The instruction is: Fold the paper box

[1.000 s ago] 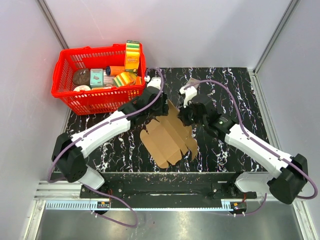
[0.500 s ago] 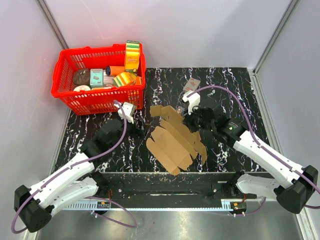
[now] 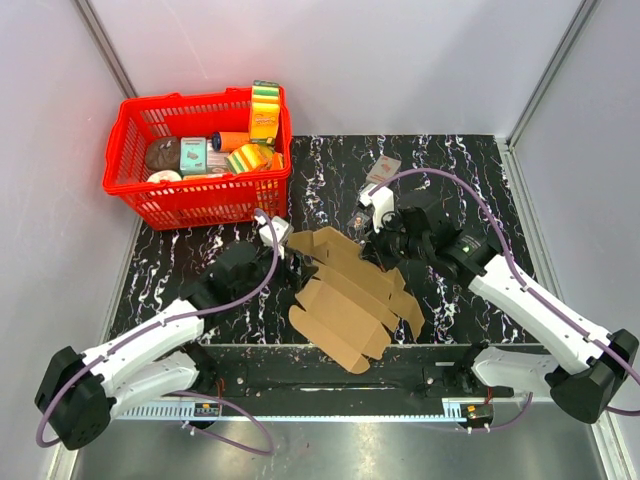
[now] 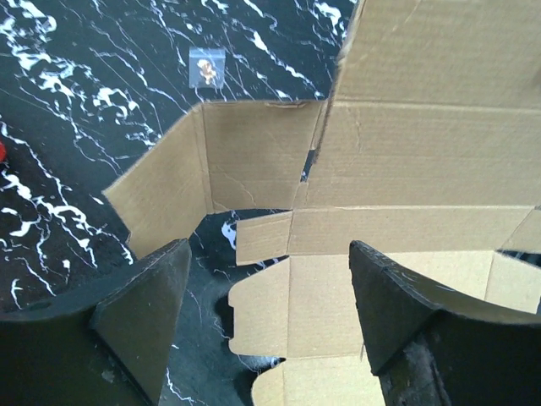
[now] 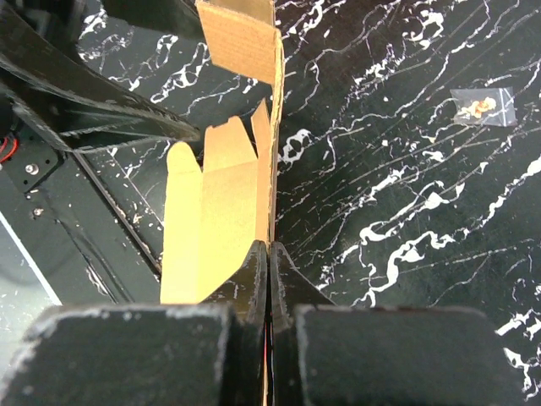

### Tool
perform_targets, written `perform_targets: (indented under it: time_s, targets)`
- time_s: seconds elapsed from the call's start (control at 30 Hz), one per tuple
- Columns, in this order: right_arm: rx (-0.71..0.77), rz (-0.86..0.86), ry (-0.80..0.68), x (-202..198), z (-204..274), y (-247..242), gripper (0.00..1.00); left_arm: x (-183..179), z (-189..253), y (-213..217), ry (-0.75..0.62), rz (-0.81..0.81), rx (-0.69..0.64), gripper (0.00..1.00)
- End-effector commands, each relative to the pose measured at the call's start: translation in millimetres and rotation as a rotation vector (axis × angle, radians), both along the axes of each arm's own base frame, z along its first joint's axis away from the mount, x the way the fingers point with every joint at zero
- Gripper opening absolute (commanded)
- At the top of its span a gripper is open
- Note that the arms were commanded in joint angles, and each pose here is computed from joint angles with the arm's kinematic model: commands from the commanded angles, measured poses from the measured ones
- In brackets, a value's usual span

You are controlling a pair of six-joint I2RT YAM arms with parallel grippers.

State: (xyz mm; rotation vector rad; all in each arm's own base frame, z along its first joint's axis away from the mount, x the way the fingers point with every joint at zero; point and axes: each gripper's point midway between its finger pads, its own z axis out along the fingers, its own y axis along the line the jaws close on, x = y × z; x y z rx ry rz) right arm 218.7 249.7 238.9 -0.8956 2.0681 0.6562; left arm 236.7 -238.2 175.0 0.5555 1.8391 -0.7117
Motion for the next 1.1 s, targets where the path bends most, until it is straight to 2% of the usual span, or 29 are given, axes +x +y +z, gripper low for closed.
perform_targets:
  time_s: [0.0,0.27,0.57,0.97,1.07]
  targets:
    - [0.049,0.065,-0.025,-9,26,8,0.00,-2,3,-11,-0.036,-0.069,-0.029,0.80]
    - [0.068,0.093,-0.010,-14,33,12,0.00,-6,-19,-14,-0.007,-0.107,-0.007,0.79]
    - [0.072,0.098,-0.012,-17,37,10,0.00,-9,-47,-13,0.053,-0.126,0.000,0.71]
    - [0.079,0.103,-0.008,-19,37,10,0.00,-8,-46,-24,0.064,-0.173,-0.025,0.66]
    - [0.082,0.103,-0.011,-20,37,10,0.00,-7,-47,-27,0.074,-0.188,-0.028,0.61]
